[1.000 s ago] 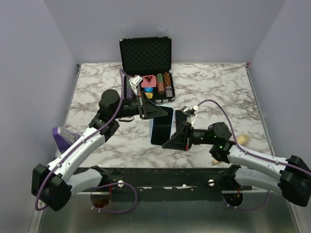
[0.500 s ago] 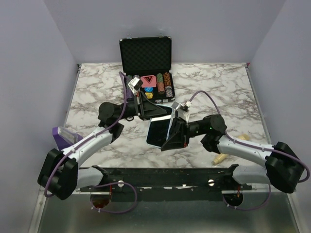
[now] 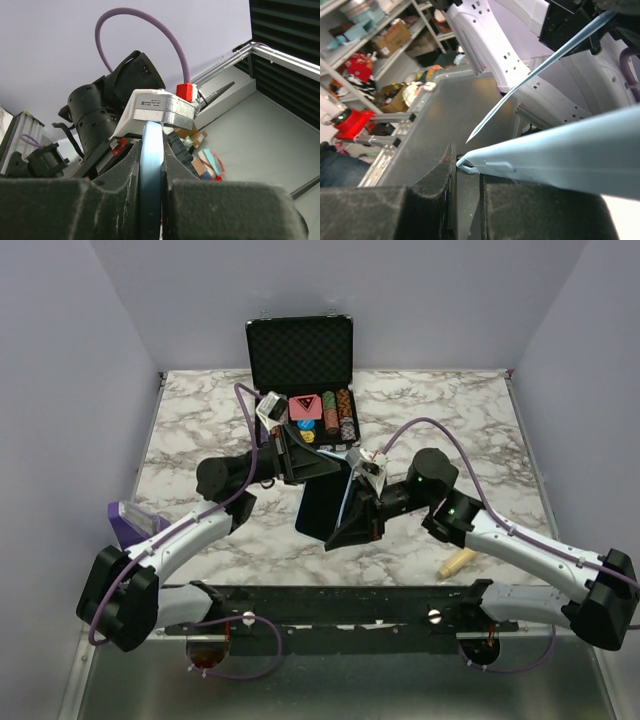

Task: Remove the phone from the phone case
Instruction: Remove the phone case from the phone.

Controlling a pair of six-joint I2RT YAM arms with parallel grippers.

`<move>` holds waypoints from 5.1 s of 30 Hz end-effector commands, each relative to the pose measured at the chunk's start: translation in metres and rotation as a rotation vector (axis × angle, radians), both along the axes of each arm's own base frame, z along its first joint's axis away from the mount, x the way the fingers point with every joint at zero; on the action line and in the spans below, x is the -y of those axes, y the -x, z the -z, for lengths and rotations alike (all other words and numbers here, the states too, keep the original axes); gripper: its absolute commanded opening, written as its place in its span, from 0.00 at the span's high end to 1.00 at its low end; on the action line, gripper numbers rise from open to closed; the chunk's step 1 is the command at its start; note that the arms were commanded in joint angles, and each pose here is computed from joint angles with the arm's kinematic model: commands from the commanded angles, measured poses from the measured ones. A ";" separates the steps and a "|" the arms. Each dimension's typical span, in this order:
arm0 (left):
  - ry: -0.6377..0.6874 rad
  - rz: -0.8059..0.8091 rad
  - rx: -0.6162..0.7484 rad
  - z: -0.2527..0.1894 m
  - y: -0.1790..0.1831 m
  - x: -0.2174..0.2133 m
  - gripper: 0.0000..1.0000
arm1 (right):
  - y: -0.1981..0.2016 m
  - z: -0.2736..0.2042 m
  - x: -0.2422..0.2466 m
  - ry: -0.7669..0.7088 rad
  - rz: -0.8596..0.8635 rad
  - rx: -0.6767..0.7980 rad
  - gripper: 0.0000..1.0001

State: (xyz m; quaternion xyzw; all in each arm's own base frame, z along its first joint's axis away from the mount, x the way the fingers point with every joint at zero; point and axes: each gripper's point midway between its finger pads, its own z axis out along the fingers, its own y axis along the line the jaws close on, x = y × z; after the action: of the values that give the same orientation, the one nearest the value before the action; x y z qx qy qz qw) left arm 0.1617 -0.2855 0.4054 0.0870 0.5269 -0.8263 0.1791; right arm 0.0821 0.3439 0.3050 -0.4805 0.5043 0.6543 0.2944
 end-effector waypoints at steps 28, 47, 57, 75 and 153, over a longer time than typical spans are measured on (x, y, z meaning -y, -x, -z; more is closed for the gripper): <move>-0.069 0.401 -0.303 -0.009 0.037 0.036 1.00 | -0.017 0.000 -0.005 0.143 0.116 0.232 0.99; -0.067 0.388 -0.314 0.007 0.035 0.038 1.00 | 0.017 0.013 -0.006 0.098 0.013 0.189 0.96; -0.504 -0.046 -0.175 0.060 -0.001 0.031 1.00 | -0.016 0.034 0.007 0.093 0.356 0.046 0.91; -0.551 -0.221 -0.192 0.067 -0.033 0.019 1.00 | -0.042 0.050 0.014 0.167 0.578 -0.172 0.00; -0.119 0.210 -0.331 -0.006 0.030 0.031 1.00 | -0.127 0.073 0.016 0.281 0.754 0.108 0.99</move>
State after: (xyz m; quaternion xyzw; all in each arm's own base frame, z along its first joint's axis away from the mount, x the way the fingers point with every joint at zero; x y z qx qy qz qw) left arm 0.1804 -0.3080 0.3930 -0.0308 0.5893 -0.8037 0.0765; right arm 0.1027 0.3440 0.3035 -0.4584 0.5681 0.5759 0.3681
